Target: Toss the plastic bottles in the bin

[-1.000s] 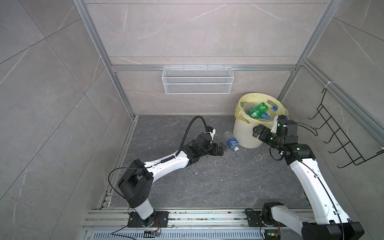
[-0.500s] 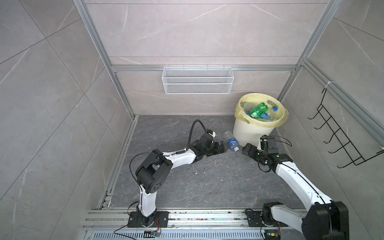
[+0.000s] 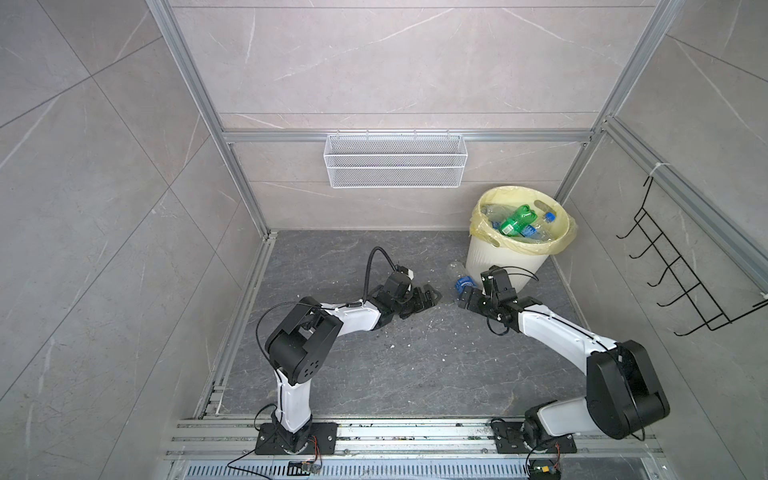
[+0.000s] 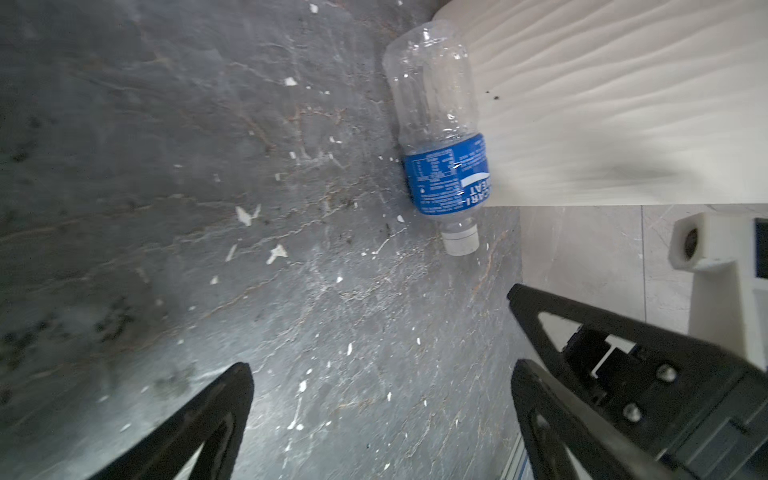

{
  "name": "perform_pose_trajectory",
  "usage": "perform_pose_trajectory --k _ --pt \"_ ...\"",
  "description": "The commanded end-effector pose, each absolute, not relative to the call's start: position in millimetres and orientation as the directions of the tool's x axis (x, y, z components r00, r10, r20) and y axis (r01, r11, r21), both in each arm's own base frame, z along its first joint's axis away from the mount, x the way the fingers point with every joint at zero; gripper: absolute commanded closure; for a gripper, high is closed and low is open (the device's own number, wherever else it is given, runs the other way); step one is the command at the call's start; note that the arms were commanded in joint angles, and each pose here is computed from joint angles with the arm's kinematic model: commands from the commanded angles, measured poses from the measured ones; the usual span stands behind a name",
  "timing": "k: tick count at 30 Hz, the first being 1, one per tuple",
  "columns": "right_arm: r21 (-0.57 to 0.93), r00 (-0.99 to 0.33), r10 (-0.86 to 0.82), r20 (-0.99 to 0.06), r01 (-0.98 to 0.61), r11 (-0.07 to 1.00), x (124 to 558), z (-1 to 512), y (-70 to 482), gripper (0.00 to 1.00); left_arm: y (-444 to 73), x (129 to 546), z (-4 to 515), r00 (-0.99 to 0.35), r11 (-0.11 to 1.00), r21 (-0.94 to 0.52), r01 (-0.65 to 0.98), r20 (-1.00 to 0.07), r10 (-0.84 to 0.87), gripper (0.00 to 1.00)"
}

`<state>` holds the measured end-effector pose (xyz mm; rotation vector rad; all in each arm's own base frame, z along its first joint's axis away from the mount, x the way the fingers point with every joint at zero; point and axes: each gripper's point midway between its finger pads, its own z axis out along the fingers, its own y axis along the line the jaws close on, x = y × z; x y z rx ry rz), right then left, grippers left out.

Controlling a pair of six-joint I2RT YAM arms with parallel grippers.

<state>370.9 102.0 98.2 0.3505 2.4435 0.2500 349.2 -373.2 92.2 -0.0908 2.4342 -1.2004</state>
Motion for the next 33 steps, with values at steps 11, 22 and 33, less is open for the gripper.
perform_pose_trajectory --k 11,22,33 --pt "0.144 -0.731 0.203 -0.651 0.143 0.979 429.0 116.9 118.0 0.00 -345.8 364.7 133.2 -0.865 0.557 -0.813 0.166 -0.392 -0.314 0.00" --pt "0.035 -0.774 0.110 -0.624 0.113 0.993 458.4 105.4 126.3 0.00 -338.9 367.5 125.0 -0.869 0.554 -0.819 0.151 -0.377 -0.321 0.00" --pt "-0.029 -0.825 0.032 -0.564 0.059 0.998 469.2 83.0 133.2 0.00 -330.7 369.6 123.2 -0.868 0.554 -0.821 0.139 -0.370 -0.331 0.00"
